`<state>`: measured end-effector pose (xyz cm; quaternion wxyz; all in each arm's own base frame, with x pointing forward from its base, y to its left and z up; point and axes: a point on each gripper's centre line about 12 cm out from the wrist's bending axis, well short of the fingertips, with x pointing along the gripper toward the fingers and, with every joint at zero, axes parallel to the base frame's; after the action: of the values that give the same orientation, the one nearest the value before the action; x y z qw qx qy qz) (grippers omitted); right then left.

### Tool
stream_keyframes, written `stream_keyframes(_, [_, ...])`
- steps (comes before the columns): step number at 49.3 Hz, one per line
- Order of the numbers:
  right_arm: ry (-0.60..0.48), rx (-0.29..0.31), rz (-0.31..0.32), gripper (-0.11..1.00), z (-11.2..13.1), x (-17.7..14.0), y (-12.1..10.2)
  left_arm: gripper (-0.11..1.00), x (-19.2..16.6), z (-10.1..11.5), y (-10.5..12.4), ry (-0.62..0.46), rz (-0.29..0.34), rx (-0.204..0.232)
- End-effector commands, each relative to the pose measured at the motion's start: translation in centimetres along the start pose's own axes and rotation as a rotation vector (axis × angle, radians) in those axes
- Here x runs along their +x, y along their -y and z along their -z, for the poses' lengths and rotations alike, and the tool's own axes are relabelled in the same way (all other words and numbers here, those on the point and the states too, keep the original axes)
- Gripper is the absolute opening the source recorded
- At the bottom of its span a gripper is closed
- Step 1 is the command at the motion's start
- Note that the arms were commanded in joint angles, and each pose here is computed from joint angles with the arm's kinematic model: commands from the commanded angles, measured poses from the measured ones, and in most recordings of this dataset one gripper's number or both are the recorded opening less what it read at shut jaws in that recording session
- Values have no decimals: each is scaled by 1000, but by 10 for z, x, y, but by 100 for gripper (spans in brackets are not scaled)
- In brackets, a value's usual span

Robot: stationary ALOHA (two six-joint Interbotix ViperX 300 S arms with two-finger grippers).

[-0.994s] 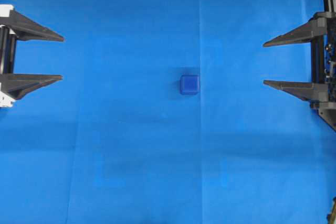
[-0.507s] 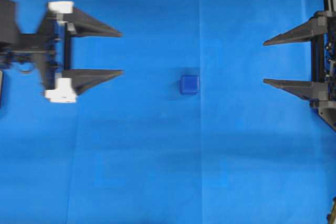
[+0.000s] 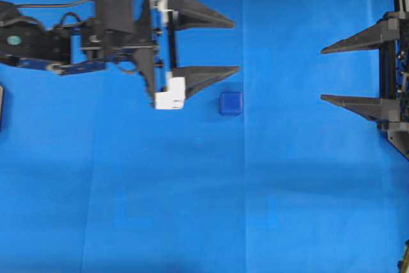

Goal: Handover the blue block to the right arm after grasping it with the left arm, then place it in the designated position.
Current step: 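Move the open left gripper right toward the blue cube, then tilt the left gripper down over the blue cube and lower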

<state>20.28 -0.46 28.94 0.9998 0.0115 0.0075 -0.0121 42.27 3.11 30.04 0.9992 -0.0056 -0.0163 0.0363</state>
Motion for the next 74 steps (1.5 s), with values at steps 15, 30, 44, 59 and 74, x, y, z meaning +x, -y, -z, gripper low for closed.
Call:
stream_keyframes(15, [38, 3, 3, 96, -13, 2, 0, 92, 39, -21, -2, -11, -4, 2])
stream_keyframes(30, [37, 2, 4, 96, -13, 2, 1, 92, 47, -20, -1, -95, -4, -5])
stream_keyframes(44, [34, 2, 4, 96, -13, 2, 1, 92, 54, -2, 3, -477, -8, -26])
stream_keyframes(59, [32, 2, 7, 96, -13, 2, 1, 92, 72, 4, 11, -815, 0, -12])
stream_keyframes(74, [29, 3, 8, 96, -12, 3, 1, 92, 79, 1, 13, -902, 3, 8])
